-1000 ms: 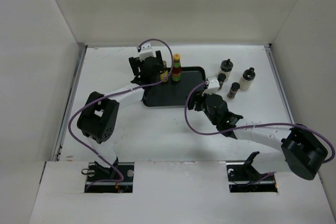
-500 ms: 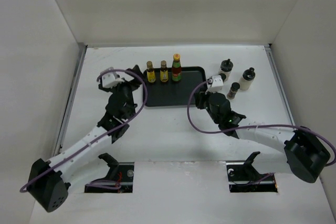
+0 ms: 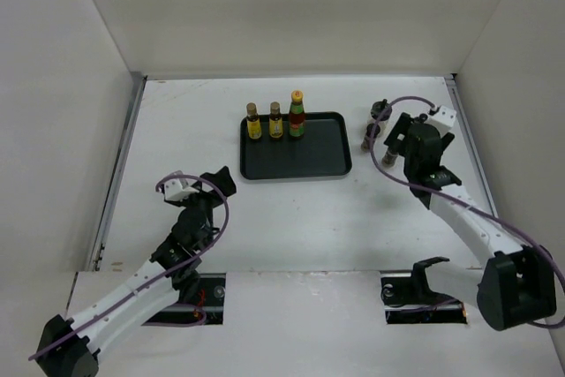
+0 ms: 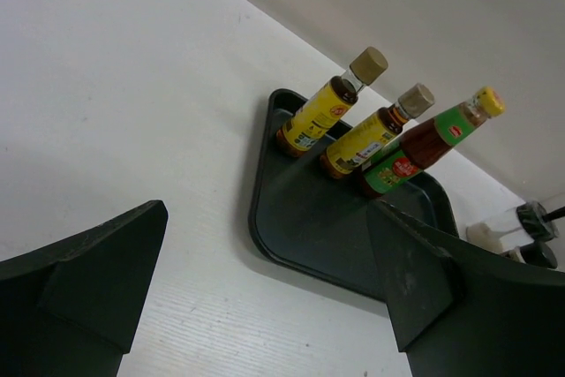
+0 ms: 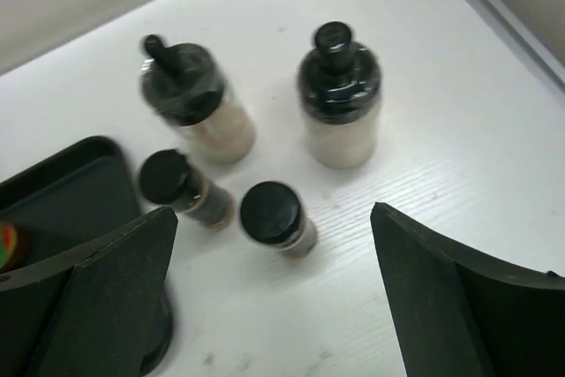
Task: Organize the condiment bottles
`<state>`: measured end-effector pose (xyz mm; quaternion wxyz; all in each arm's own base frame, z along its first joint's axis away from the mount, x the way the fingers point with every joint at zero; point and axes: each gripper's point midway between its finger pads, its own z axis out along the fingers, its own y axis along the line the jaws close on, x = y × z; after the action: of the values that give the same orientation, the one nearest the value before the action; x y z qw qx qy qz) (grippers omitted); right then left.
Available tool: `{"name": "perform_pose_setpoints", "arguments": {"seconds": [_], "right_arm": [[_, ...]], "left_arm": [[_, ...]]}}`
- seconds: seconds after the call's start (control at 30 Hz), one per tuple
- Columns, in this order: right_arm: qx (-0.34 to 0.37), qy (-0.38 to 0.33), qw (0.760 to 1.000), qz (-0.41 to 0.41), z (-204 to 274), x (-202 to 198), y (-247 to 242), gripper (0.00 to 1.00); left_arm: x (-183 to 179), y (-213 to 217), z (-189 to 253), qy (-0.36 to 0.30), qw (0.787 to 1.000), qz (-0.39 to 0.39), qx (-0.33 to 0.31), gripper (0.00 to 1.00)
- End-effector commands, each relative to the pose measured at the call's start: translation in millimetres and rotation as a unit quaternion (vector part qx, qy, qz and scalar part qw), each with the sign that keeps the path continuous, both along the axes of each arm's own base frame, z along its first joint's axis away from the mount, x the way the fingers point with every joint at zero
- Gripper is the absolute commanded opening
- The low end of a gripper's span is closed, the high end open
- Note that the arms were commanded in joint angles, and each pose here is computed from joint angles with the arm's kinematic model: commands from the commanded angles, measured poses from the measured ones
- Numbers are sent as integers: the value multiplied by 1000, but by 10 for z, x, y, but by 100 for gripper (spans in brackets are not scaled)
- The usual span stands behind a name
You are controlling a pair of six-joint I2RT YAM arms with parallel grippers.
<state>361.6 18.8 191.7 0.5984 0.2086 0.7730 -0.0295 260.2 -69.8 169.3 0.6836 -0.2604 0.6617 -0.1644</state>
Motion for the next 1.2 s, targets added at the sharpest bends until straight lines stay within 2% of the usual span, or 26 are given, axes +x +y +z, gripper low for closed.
{"name": "perform_pose_setpoints", "arguments": {"seconds": [0.0, 0.3, 0.43, 0.5, 0.57, 0.7, 0.83, 1.0, 1.17], "right_arm": [[12, 42, 999, 14, -84, 124, -47, 98], [45, 94, 992, 67, -480, 423, 130, 85], [46, 94, 993, 57, -534, 496, 101, 66], [41, 95, 994, 48, -550, 511, 82, 54], [32, 93, 995, 29, -545, 479, 3, 37], [12, 59, 998, 29, -322, 230, 162, 33], [12, 33, 995, 95, -112, -23, 698, 33], [44, -7, 970, 239, 235, -91, 1951, 34], [21, -15, 941, 337, 327, -43, 3146, 34]], "left_arm": [[29, -39, -47, 3, 1000, -12, -14, 100], [100, -96, -95, 8, 999, -33, -10, 100], [123, -70, -132, 12, 1000, -27, -8, 100], [123, -85, -144, 14, 999, -31, -6, 100], [125, -68, -130, 11, 1000, -27, -8, 100], [124, -15, -117, 6, 1000, -20, -11, 100], [124, 147, -152, 4, 1000, 17, -14, 100], [128, 243, -222, 14, 999, 39, -13, 100], [118, 277, -230, 14, 999, 44, -13, 100]]}}
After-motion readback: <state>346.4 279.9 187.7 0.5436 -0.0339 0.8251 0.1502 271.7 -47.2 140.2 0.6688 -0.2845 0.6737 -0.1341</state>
